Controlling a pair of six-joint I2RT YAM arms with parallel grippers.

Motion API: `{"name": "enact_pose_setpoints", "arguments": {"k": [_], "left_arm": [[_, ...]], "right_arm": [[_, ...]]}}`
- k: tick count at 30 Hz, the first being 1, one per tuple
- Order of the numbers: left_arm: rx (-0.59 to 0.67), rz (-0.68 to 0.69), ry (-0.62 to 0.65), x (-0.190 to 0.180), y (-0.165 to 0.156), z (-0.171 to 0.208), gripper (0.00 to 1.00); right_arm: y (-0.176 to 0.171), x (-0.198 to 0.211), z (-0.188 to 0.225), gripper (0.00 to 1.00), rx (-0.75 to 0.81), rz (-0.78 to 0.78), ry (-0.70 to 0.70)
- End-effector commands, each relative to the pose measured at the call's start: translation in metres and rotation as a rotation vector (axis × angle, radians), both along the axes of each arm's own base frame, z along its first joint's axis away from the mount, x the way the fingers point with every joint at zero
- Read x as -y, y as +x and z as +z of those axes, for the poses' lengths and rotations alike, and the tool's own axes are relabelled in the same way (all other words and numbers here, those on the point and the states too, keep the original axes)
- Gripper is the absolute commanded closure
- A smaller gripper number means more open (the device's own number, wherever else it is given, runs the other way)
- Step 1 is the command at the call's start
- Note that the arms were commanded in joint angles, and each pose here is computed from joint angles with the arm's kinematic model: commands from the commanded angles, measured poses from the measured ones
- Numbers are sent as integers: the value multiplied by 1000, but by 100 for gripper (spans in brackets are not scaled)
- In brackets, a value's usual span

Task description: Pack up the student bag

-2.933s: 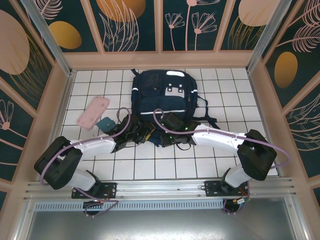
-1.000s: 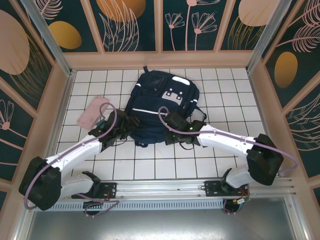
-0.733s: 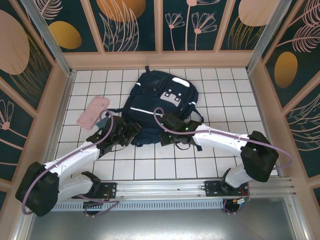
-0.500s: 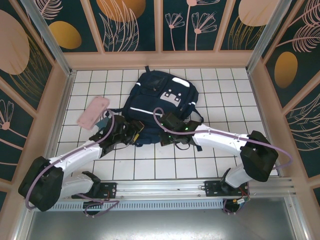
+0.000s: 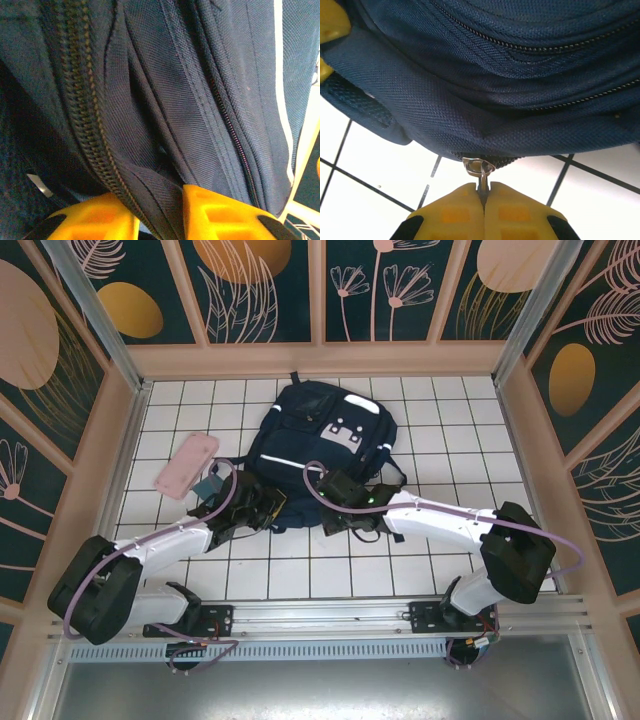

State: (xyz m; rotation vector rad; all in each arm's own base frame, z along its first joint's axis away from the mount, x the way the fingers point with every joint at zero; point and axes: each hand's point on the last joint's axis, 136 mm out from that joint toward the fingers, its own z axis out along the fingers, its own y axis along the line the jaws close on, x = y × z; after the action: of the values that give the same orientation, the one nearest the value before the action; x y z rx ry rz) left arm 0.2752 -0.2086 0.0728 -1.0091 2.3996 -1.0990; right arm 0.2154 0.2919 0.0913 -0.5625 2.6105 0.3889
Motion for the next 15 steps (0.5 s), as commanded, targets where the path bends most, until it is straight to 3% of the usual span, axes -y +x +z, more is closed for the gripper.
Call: {"name": "enact_pose_setpoints", "arguments": {"k": [1,10,15], "left_arm": [[-3,71,99,-21,4,-16,86],[-16,78,173,-35,-3,-23,100],[-17,82,178,-39,-7,-25,100]], "right_arm": [[7,26,-1,100,51,-36,-107],[32,83,-5,100,48,-204,-190],[55,120,-6,100,65,-316,-209]]}}
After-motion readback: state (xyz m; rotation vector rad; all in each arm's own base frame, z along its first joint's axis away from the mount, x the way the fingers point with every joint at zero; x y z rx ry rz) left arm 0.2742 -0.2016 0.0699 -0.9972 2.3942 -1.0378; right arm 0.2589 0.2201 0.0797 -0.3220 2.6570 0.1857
